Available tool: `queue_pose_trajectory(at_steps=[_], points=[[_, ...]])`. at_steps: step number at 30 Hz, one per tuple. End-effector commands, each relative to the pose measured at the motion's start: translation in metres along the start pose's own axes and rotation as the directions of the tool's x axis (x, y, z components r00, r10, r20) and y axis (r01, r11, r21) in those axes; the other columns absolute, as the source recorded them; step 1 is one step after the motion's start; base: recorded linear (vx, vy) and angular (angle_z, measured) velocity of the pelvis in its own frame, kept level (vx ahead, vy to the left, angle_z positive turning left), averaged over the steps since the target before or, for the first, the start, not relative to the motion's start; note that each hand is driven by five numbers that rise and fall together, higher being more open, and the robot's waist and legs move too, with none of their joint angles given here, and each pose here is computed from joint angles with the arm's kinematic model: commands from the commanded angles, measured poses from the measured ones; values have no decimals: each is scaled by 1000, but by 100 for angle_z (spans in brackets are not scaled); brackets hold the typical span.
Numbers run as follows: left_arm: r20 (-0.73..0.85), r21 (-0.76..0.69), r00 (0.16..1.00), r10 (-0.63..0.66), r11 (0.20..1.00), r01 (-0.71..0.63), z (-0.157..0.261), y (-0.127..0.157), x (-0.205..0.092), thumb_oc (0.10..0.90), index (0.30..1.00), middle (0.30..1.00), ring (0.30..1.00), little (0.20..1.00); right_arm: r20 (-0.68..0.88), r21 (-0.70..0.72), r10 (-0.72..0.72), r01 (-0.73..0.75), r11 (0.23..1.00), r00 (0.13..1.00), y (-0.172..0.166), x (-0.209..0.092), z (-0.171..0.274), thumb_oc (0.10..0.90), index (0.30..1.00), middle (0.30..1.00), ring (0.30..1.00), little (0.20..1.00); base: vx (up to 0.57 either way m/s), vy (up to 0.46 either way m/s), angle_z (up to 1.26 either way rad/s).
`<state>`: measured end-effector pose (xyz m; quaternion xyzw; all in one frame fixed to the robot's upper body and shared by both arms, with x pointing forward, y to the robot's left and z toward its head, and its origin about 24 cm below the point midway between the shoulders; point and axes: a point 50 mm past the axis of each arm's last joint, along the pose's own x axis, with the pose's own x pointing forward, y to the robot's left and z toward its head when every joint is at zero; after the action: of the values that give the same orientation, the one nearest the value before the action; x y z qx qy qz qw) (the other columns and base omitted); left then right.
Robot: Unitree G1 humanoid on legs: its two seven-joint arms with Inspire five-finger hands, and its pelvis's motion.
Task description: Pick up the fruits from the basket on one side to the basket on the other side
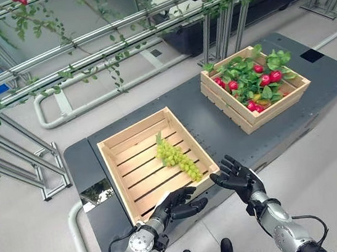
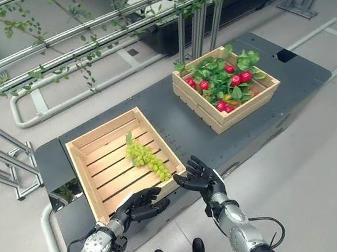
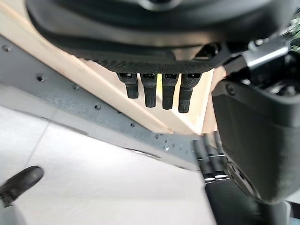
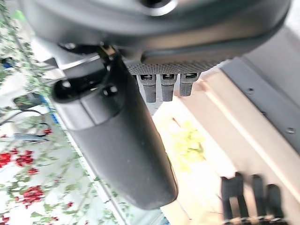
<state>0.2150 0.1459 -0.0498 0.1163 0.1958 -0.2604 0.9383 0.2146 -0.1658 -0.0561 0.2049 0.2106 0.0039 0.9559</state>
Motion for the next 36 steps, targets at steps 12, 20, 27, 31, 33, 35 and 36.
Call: queue_pose_trajectory(at_steps=[12, 20, 27, 31, 33, 35, 36], points=[[687, 22, 647, 329, 881, -472, 155, 79, -41, 800, 900, 900, 900, 900, 245, 82, 33, -55, 995, 969, 8, 4, 49, 800, 900, 900, 900, 900, 56, 33, 11], [727, 26, 447, 520, 631, -775, 184, 122, -41, 800, 900, 900, 900, 900, 273, -39, 53, -44, 998, 961, 0, 11, 73, 800, 900, 900, 900, 900, -62, 102, -3], [847, 273, 322, 422, 174, -946, 232, 162, -41, 800, 900, 900, 900, 900, 335, -132, 112, -71, 989, 935, 0, 25, 117, 800, 900, 900, 900, 900, -141, 51, -9], [870, 410, 363, 335, -83, -908, 248, 180, -46, 800, 900, 900, 900, 900, 349, -172, 138, -82, 982, 927, 1, 27, 129, 800, 900, 900, 900, 900, -87, 3, -8], [888, 447, 395, 236, -236, -863, 257, 181, -49, 800, 900, 900, 900, 900, 368, -221, 147, -67, 973, 918, -1, 26, 136, 800, 900, 900, 900, 900, -37, -4, -5], [896, 441, 398, 197, -289, -849, 261, 180, -50, 800, 900, 900, 900, 900, 380, -219, 140, -58, 974, 914, -2, 27, 141, 800, 900, 900, 900, 900, -51, 11, -2], [906, 422, 393, 155, -364, -830, 272, 183, -52, 800, 900, 900, 900, 900, 409, -208, 130, -46, 977, 903, -1, 30, 152, 800, 900, 900, 900, 900, -79, 17, -3]])
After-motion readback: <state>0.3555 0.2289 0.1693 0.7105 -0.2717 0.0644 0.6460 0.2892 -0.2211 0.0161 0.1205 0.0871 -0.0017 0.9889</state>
